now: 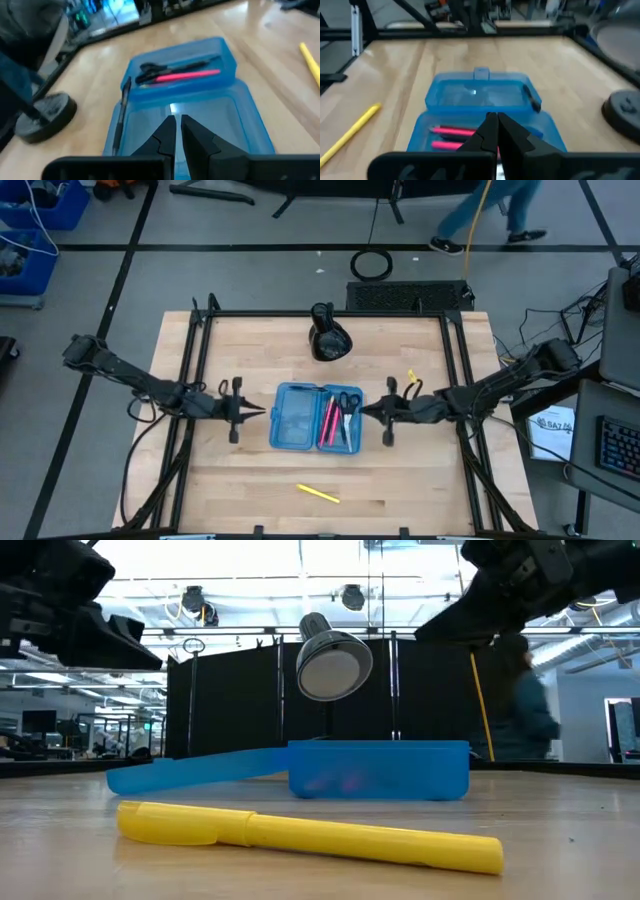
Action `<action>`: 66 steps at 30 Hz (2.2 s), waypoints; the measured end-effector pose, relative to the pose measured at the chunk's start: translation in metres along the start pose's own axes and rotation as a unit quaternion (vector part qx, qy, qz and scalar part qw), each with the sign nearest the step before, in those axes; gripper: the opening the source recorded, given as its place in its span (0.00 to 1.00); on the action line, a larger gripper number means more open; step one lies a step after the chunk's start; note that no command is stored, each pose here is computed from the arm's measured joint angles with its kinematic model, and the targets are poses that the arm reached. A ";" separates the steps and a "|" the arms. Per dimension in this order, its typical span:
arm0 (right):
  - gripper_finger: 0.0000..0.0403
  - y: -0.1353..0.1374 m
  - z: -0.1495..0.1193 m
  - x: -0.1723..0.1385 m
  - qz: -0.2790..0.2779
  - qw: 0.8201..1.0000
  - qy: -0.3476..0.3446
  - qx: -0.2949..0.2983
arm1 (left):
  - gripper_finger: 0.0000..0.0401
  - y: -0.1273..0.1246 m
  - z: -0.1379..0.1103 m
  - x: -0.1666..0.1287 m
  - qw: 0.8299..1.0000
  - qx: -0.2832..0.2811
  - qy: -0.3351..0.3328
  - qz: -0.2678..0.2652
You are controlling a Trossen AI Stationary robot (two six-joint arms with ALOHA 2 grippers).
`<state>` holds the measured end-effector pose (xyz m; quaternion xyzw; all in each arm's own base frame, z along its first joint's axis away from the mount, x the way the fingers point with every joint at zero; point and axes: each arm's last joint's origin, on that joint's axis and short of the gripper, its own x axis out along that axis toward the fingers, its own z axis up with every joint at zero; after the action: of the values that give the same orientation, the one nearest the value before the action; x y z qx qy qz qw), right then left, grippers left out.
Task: Pick & place school supplies into a supply box
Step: Put the black pen into the blue supply box
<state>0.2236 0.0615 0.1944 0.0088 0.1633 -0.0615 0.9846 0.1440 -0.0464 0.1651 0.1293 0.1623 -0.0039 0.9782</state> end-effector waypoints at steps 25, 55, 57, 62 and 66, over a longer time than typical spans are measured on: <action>0.00 -0.033 -0.081 -0.033 -0.011 0.994 -0.068 -0.082 | 0.09 0.054 0.048 0.168 0.963 0.034 0.261 0.054; 0.00 -0.033 -0.076 -0.035 -0.008 0.994 -0.102 -0.046 | 0.61 0.088 0.038 0.174 0.939 0.054 0.341 0.004; 0.00 -0.033 -0.076 -0.035 -0.009 0.994 -0.102 -0.049 | 0.58 0.088 0.040 0.175 0.941 0.057 0.332 0.002; 0.00 -0.033 -0.076 -0.035 -0.011 0.994 -0.101 -0.050 | 0.51 0.086 0.045 0.178 0.948 0.067 0.310 0.012; 0.00 -0.033 -0.076 -0.035 -0.011 0.994 -0.101 -0.050 | 0.48 0.082 0.043 0.178 0.945 0.072 0.320 0.000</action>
<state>0.1625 0.0356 0.1338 -0.0482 0.0655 -0.0650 0.9946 0.3298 0.0281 0.1682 0.1942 0.4663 0.0264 0.8626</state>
